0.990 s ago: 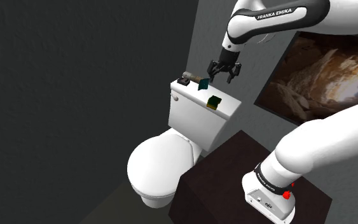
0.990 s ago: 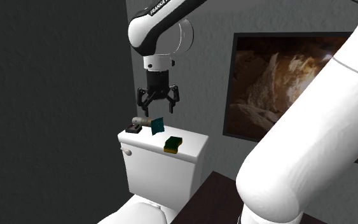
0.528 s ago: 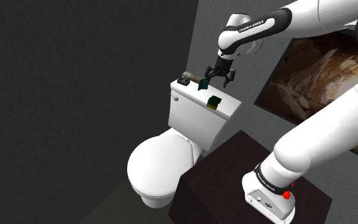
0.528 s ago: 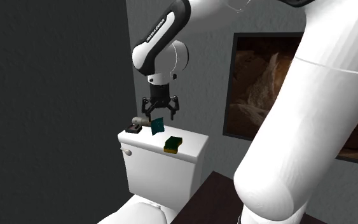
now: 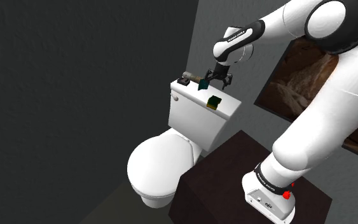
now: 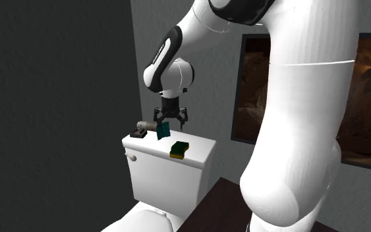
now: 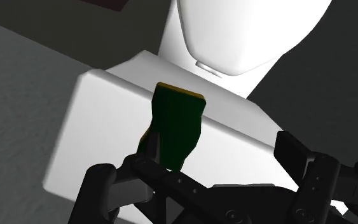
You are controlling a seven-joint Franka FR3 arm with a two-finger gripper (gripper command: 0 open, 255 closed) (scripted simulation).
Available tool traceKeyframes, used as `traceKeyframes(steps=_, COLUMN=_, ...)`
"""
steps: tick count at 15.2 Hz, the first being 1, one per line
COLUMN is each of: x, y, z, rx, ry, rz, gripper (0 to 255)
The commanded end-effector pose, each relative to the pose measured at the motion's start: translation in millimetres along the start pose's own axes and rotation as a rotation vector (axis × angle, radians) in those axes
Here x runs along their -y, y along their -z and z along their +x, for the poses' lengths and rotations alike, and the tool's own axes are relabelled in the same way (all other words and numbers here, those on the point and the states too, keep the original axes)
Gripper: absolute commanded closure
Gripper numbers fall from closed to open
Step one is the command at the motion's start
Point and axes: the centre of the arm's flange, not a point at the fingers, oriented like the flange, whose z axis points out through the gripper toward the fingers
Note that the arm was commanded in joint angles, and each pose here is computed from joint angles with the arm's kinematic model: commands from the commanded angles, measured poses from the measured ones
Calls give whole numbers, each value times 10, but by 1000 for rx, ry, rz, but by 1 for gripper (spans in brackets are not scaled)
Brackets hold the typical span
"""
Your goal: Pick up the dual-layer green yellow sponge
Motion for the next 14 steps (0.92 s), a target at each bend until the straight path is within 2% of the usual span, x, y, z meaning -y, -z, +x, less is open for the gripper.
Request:
traceKeyframes(steps=1, x=-79, y=-177, z=194, rx=-7, ry=-52, rz=-2, gripper=0)
traceKeyframes(steps=11, x=-523, y=-959, z=1103, rx=-38, ry=-304, rz=-11, gripper=0)
traceKeyframes(steps=14, x=-537, y=-1083, z=1123, rx=-39, ry=-310, rz=-11, gripper=0)
